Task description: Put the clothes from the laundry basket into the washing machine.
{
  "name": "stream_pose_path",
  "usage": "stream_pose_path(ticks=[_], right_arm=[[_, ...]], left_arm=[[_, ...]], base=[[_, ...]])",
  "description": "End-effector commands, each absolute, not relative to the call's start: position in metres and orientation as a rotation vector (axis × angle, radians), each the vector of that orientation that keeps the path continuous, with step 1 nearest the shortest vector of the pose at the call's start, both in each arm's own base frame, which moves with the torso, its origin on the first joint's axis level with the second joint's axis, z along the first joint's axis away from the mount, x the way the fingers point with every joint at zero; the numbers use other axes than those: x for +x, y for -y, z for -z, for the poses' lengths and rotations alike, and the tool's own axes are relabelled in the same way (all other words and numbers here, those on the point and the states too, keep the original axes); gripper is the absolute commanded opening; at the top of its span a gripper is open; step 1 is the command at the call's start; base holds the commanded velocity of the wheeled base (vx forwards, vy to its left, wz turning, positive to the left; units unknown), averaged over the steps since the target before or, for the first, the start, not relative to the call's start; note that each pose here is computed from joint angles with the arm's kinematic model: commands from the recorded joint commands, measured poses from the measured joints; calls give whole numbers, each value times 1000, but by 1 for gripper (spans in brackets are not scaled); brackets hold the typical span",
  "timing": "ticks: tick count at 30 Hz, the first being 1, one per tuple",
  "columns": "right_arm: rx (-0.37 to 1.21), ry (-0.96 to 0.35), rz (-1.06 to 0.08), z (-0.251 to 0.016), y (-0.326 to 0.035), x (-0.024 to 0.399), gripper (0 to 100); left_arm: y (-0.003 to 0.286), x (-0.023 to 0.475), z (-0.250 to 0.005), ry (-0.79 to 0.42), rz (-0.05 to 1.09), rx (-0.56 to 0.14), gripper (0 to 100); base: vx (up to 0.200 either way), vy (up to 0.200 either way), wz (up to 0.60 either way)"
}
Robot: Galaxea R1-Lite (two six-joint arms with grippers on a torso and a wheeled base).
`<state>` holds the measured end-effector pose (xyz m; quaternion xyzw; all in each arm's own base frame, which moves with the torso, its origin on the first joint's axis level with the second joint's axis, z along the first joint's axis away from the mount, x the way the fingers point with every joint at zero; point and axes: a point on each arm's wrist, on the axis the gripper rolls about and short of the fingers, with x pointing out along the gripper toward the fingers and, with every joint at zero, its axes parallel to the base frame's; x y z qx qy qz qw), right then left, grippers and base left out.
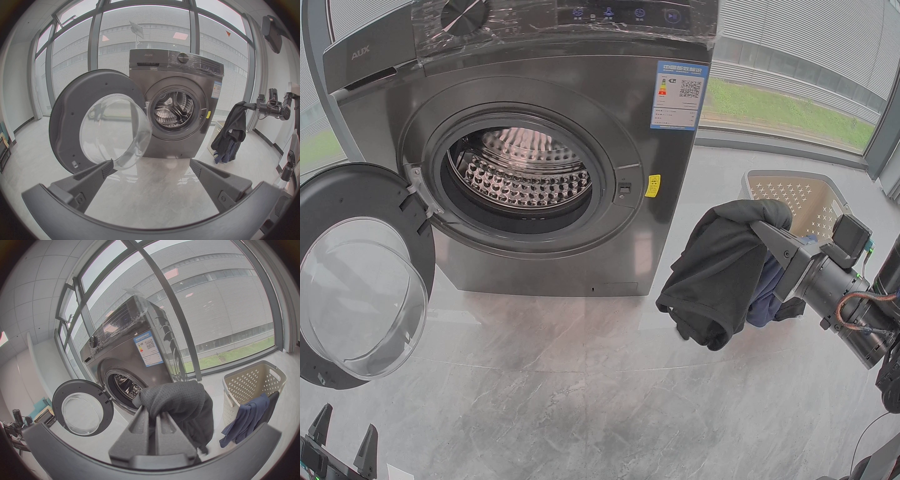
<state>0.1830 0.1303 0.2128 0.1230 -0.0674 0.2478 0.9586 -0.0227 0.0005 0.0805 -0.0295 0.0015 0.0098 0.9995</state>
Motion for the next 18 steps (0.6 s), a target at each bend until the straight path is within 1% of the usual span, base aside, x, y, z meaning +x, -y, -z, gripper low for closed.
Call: stream_pose_path(ticks=[1, 9, 18], right_arm=[[248, 134, -503, -212, -130, 183, 0], [247, 129, -503, -211, -130, 183, 0], [246, 125, -504, -210, -130, 183, 0]], left_arm=[[-1, -22, -76, -10, -20, -60, 100], [-1, -22, -76, -12, -20, -60, 100], [-1, -22, -76, -12, -20, -60, 100]], base=[[0, 0, 0], [0, 0, 0], [0, 200, 0]])
